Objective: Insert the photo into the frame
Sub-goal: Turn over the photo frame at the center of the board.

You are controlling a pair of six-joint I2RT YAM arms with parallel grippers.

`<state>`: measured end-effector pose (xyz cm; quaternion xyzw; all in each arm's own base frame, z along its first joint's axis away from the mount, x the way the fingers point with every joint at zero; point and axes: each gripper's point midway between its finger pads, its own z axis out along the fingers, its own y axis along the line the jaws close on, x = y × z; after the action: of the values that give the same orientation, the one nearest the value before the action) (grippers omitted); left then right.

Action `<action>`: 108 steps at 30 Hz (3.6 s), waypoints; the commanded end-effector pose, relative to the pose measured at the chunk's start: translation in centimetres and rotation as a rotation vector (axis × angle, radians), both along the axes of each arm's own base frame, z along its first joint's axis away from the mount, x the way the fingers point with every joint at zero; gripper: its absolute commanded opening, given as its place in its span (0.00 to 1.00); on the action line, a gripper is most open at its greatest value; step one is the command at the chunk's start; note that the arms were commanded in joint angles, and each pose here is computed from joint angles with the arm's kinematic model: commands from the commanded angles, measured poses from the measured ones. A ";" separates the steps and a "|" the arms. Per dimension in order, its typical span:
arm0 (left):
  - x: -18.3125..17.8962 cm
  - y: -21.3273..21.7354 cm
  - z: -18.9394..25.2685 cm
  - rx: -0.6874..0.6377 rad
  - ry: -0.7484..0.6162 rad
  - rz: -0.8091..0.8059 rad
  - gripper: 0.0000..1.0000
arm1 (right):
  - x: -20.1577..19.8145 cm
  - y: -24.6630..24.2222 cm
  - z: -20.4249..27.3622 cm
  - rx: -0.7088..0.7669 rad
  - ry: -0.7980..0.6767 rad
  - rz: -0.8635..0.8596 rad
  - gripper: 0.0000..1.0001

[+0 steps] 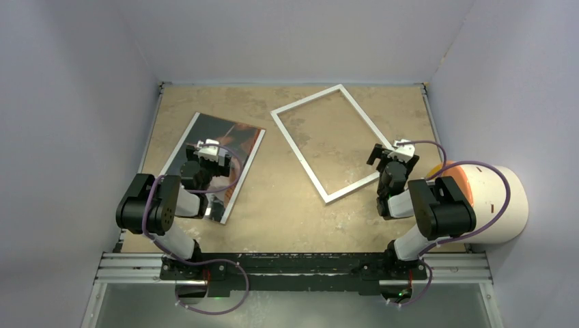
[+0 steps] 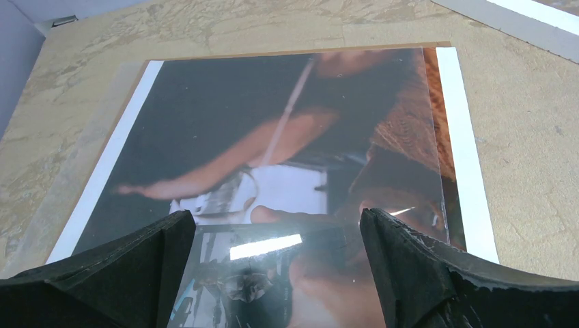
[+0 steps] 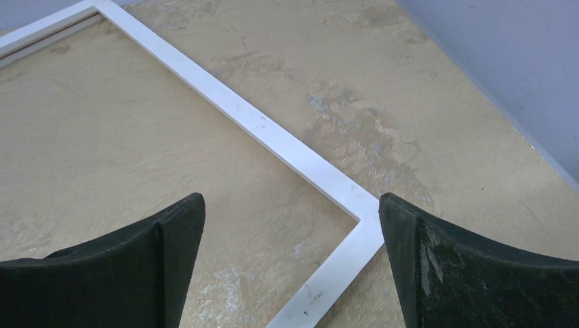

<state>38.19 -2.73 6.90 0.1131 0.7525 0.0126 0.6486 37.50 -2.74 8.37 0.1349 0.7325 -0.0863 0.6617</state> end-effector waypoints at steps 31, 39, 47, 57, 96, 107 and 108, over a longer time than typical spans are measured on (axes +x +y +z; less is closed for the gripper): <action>6.3 0.8 11.4 -0.027 0.418 -0.117 0.98 | 7.8 11.5 12.0 0.341 0.231 0.261 0.99; 3.1 0.5 10.7 -0.005 0.536 -0.153 0.97 | 6.2 27.1 6.2 0.138 0.568 0.644 0.99; 0.1 0.3 9.5 0.037 0.624 -0.209 0.96 | 5.4 29.7 0.0 0.046 0.744 0.683 0.92; -1.1 -0.4 7.9 0.003 0.695 -0.240 0.95 | 3.7 30.1 -3.9 -0.023 0.821 0.681 0.77; -1.6 0.5 9.7 -0.006 0.754 -0.202 1.00 | 0.5 40.9 8.7 0.367 0.726 0.784 0.00; -1.4 1.7 10.5 -0.075 0.745 -0.169 1.00 | -1.2 45.1 21.3 0.690 0.605 0.972 0.00; -1.4 1.6 10.7 -0.079 0.739 -0.173 1.00 | -1.4 45.3 22.5 0.722 0.587 0.996 0.00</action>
<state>36.53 -0.64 15.97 0.1512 0.9303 -0.0990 0.3191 37.91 40.79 19.94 -0.0495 0.9011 0.3196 0.2890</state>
